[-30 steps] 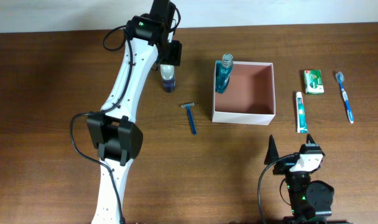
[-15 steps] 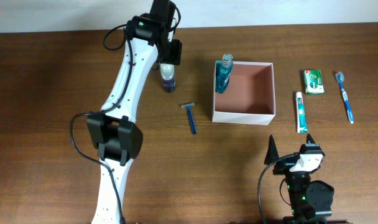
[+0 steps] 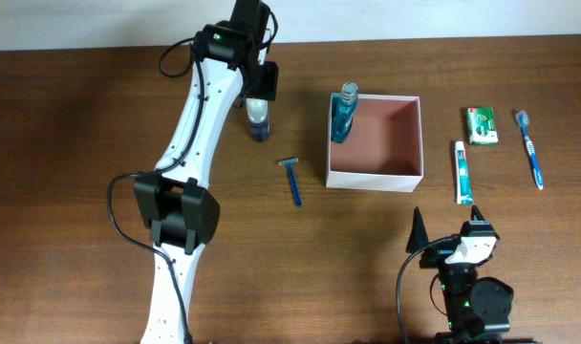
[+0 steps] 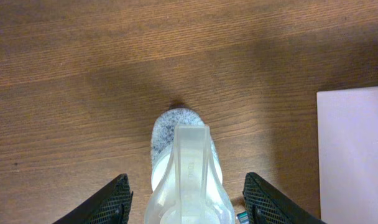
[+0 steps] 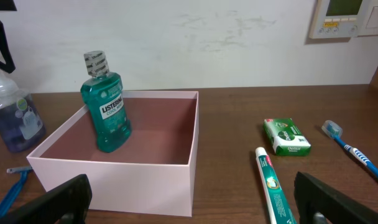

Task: Pack container
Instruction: 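Lower and close the left gripper on the soap pump head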

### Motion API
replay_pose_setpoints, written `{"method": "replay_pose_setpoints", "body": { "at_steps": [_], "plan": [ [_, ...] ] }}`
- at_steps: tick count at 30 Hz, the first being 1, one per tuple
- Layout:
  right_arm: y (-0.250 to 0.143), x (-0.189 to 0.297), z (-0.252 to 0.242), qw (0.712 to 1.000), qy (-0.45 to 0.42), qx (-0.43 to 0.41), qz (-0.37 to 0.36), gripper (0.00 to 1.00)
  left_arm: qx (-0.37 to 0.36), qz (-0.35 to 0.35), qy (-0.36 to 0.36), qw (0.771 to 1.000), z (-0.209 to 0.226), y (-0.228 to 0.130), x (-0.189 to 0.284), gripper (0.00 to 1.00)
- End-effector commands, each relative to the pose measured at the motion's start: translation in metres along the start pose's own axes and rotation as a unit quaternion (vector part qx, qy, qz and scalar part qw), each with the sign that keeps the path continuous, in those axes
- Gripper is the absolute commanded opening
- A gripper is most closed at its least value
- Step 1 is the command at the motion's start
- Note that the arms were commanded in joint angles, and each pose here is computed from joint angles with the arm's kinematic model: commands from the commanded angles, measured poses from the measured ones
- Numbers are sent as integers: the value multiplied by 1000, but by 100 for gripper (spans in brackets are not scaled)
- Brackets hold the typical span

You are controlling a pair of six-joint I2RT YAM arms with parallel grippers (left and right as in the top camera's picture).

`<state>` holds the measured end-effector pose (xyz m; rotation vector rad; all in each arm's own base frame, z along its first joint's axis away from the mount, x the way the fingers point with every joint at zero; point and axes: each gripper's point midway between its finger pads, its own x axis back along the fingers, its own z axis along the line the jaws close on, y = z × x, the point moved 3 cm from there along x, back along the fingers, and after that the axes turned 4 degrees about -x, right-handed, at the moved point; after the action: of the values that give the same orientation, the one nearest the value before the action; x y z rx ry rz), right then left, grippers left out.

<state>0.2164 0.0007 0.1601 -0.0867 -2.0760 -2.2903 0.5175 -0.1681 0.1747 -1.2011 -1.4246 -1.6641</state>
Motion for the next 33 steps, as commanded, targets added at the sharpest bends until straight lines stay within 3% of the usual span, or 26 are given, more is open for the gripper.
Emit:
{"method": "replay_pose_setpoints", "body": {
  "at_steps": [1,13,14,20,33],
  "plan": [
    [-2,0,2,1000,6,0,3,99,-7,19,-4,1000,-1,-7,-11,59],
    [-2,0,2,1000,6,0,3,99,-7,15,-4,1000,-2,-5,-14,59],
    [-2,0,2,1000,6,0,3,99,-7,13,-5,1000,-2,-4,-14,54],
    [-2,0,2,1000,6,0,3,99,-6,9,-5,1000,-1,-2,-14,46],
    [-2,0,2,1000,6,0,3,99,-6,9,-5,1000,-1,-2,-14,36]
  ]
}}
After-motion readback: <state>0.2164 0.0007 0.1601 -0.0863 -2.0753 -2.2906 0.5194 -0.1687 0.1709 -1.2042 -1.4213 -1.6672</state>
